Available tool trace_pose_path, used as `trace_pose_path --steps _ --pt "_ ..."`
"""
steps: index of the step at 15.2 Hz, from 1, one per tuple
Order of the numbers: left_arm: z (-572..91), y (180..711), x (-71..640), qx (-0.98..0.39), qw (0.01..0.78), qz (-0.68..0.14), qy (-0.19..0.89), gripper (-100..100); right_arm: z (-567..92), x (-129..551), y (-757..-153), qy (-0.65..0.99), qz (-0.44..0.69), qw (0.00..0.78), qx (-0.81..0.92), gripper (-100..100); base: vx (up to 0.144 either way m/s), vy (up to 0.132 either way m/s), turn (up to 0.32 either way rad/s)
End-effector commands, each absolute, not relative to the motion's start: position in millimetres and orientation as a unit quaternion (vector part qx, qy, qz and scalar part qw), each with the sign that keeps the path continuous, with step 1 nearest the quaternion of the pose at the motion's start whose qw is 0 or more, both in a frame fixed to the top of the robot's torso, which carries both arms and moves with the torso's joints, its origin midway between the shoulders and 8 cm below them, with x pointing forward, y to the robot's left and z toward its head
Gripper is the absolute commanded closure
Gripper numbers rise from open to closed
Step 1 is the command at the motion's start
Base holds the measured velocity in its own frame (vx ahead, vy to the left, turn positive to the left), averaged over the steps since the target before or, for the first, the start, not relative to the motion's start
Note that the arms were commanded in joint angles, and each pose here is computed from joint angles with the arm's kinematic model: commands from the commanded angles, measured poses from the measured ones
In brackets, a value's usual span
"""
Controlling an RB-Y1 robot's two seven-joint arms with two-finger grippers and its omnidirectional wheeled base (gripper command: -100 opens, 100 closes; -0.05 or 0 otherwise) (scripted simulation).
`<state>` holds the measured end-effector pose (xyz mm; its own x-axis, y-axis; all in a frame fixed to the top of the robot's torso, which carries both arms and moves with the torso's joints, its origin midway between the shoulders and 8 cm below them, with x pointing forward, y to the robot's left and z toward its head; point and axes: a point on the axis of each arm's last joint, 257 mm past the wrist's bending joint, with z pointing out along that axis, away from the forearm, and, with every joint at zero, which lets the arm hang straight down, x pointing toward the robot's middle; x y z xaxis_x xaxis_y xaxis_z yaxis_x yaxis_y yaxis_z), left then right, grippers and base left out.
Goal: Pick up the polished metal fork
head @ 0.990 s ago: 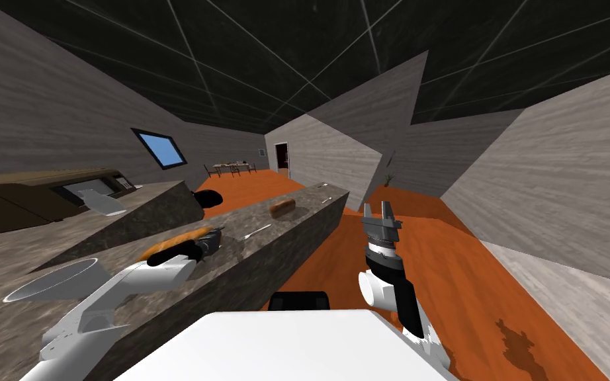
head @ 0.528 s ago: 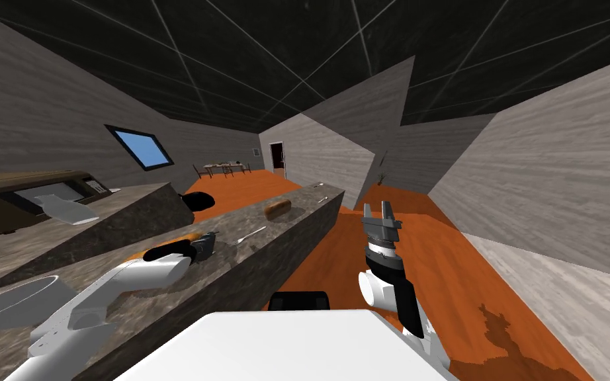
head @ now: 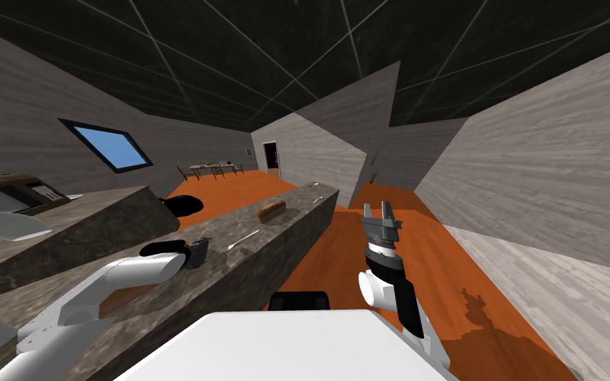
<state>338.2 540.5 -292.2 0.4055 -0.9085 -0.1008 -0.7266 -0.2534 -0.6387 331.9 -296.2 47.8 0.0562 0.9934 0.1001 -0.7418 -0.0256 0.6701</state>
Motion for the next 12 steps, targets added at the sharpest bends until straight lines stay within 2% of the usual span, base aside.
trace_pose_path --steps 1,12 --pt "-297 549 328 -0.799 0.291 -0.134 0.509 -100 48 332 -296 0.214 0.653 0.664 0.294 0 0.033 -0.015 -0.140" --pt "-316 561 280 -0.856 0.207 -0.073 0.468 -100 48 332 -296 0.214 0.653 0.664 0.294 0 0.032 -0.009 -0.120"
